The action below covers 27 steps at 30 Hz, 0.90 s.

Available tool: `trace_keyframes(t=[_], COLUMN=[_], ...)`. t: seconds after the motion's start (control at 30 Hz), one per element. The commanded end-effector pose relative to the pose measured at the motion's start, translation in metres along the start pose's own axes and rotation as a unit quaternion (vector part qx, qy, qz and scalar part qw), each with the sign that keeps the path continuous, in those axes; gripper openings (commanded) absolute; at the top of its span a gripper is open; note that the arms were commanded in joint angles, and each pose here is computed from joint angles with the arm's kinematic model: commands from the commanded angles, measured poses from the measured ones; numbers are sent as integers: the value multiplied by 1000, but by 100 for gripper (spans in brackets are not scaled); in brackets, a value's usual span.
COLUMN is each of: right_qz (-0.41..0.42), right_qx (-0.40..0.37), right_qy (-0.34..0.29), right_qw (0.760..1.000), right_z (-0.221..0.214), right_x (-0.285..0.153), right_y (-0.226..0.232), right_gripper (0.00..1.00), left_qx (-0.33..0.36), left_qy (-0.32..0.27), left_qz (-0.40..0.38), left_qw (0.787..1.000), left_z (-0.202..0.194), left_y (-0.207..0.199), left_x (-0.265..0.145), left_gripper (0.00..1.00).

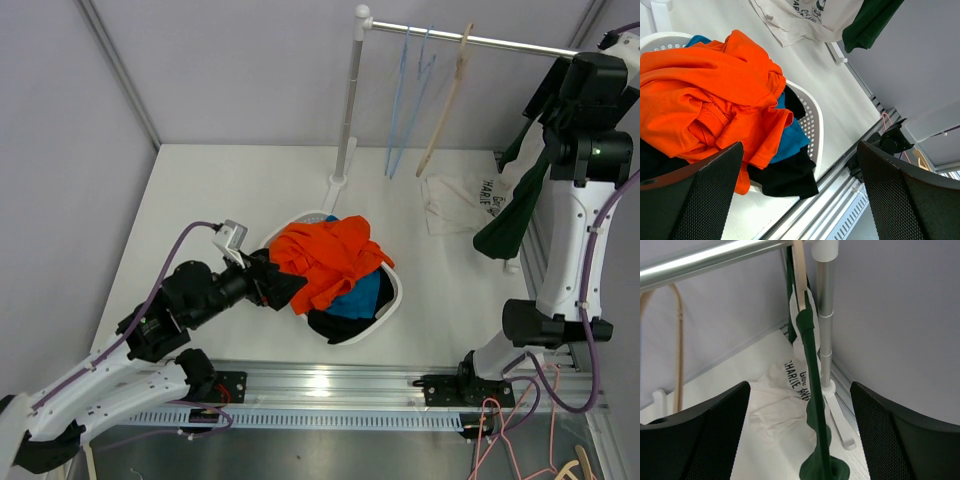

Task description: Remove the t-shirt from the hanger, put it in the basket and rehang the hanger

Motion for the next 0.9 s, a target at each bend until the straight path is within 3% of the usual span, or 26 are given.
trace_keyframes(t=[0.0,0.43,0.87], right_qz=[-7,-41,-47], right_qx=[3,21,22], right_qy=[13,-39,-38], right_qw=[1000,998,998], right_z=[-2,14,5], right_x=[16,82,125], right_y=[-4,-2,0], right_gripper=[85,84,76], left_qx=[4,9,26], left_qy=[0,-26,-38], left_qz=[-14,12,39], left_qw=[1000,1000,998], left_z=[0,-13,-14], left_y=[-5,18,33], left_x=[4,19,33], left_gripper=[100,100,99])
Point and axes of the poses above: each gripper's point midway between its finger pads, its own x axis out along the fingers, its own y axis along the line the jaws close on, z = x × y, the point moved 3 cm from there along -x, back along the fingers, and after that the axes turned 5 degrees about -x, right-handed, at the moved point
